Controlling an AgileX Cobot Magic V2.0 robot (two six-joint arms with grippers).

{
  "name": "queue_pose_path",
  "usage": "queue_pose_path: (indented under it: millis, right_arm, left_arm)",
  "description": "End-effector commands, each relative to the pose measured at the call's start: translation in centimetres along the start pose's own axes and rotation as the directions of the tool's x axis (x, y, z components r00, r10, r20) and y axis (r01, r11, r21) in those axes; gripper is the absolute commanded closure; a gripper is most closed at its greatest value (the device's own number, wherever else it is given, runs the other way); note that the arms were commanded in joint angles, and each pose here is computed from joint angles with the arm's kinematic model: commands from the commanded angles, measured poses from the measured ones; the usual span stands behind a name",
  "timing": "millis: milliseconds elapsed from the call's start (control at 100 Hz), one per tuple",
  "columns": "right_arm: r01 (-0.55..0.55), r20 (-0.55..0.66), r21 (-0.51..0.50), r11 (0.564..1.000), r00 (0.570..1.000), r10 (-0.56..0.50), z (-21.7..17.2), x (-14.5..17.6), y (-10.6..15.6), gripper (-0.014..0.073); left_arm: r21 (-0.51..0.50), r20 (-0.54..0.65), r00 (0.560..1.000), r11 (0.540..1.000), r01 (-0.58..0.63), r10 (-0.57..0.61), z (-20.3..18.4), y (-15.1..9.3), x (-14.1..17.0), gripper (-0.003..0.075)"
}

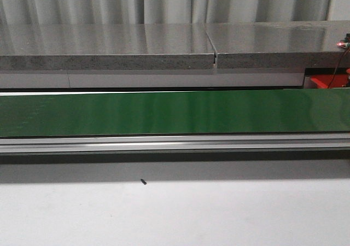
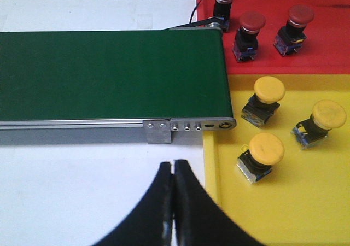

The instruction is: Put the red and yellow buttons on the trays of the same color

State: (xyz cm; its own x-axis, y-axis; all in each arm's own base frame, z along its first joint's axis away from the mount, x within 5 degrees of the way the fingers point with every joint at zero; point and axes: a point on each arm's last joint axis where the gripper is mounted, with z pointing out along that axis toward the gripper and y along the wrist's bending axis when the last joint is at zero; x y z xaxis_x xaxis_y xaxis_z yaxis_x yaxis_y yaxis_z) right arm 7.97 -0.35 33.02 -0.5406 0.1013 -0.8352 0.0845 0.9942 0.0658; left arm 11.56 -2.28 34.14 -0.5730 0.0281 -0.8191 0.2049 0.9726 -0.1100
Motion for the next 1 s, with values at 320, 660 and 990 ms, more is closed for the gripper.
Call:
queue_pose_path:
  millis: [320,660,990]
  right_arm:
    - [0.005,0.075,0.004,1.000,0.997,-0.005,-0.40,-1.05,0.00,0.0662]
    - [0.005,0.075,0.004,1.000,0.997,-0.005,-0.40,-1.05,0.00,0.0662]
    - [0.005,0.075,0.004,1.000,0.997,-0.005,-0.40,-1.05,0.00,0.0662]
  left_arm:
    - [0.009,0.084,0.996,1.000,0.004,-0.005,-0.57,-0.22,-1.15,0.0741]
    - [0.009,0.084,0.996,1.000,0.004,-0.005,-0.57,-0.22,-1.15,0.0741]
    - [0.003,0.145,0.989,1.000,0.012,-0.012,-0.58,-0.13,-1.74,0.0741]
